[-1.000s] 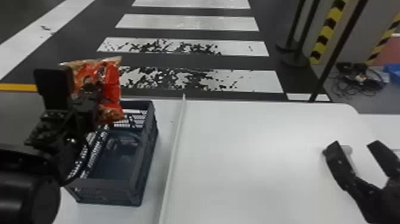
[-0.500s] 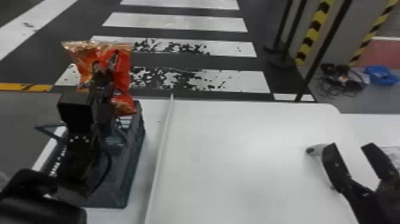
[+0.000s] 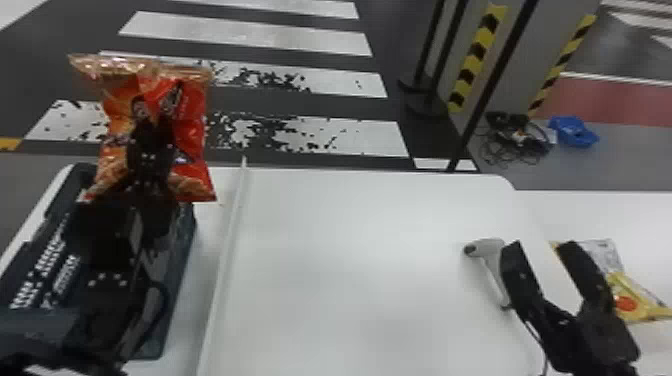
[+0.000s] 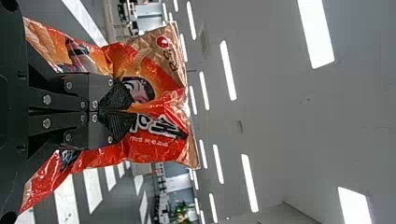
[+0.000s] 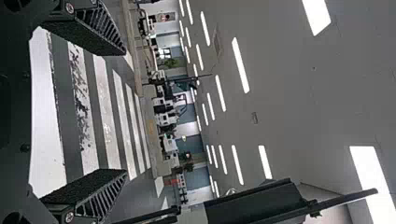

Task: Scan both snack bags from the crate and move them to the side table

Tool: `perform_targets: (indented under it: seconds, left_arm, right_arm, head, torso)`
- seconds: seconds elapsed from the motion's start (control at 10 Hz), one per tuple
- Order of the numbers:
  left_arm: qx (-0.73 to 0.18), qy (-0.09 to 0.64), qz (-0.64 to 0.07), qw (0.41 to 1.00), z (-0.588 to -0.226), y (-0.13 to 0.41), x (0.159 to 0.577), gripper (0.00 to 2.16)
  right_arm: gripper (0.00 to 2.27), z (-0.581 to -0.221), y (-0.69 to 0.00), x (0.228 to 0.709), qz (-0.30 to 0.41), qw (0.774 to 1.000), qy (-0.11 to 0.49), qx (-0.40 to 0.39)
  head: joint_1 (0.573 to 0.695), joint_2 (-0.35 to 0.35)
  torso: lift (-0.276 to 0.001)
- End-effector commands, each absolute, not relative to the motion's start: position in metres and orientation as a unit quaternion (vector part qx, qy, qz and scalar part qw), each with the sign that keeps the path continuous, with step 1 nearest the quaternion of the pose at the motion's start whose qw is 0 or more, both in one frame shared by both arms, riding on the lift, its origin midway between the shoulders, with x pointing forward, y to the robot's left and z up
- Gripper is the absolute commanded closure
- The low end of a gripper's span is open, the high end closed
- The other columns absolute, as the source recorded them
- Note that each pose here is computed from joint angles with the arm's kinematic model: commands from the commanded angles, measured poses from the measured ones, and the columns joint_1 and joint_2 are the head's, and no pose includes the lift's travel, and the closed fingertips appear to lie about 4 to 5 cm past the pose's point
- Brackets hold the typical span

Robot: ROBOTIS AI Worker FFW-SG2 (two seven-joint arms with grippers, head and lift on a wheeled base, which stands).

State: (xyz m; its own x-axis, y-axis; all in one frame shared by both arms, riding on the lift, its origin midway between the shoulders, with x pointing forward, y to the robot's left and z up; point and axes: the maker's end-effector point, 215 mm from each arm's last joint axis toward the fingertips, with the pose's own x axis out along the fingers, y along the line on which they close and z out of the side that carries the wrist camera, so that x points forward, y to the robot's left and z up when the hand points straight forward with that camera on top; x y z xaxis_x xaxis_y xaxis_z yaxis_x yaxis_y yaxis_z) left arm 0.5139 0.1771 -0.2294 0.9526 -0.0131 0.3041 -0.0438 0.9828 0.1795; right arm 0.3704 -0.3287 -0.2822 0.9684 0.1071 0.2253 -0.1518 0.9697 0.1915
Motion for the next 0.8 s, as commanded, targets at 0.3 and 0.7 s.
perform_targets:
  seconds: [0.3, 0.7]
  left_arm:
    - [0.075, -0.084, -0.080, 0.990, -0.226, 0.093, 0.491, 1.83]
    - [0.036, -0.027, -0.232, 0.972, -0.266, -0.041, 0.475, 1.82]
  right_arm:
    - [0.10, -0.288, -0.332, 0.369, 0.060, 0.987, -0.105, 0.106]
    - [0.11, -0.285, -0.343, 0.369, 0.049, 0.987, -0.109, 0.108]
  head:
    - [0.695, -0.234]
    - [0.695, -0.350]
  torso:
    - [-0.095]
    - [-0.095]
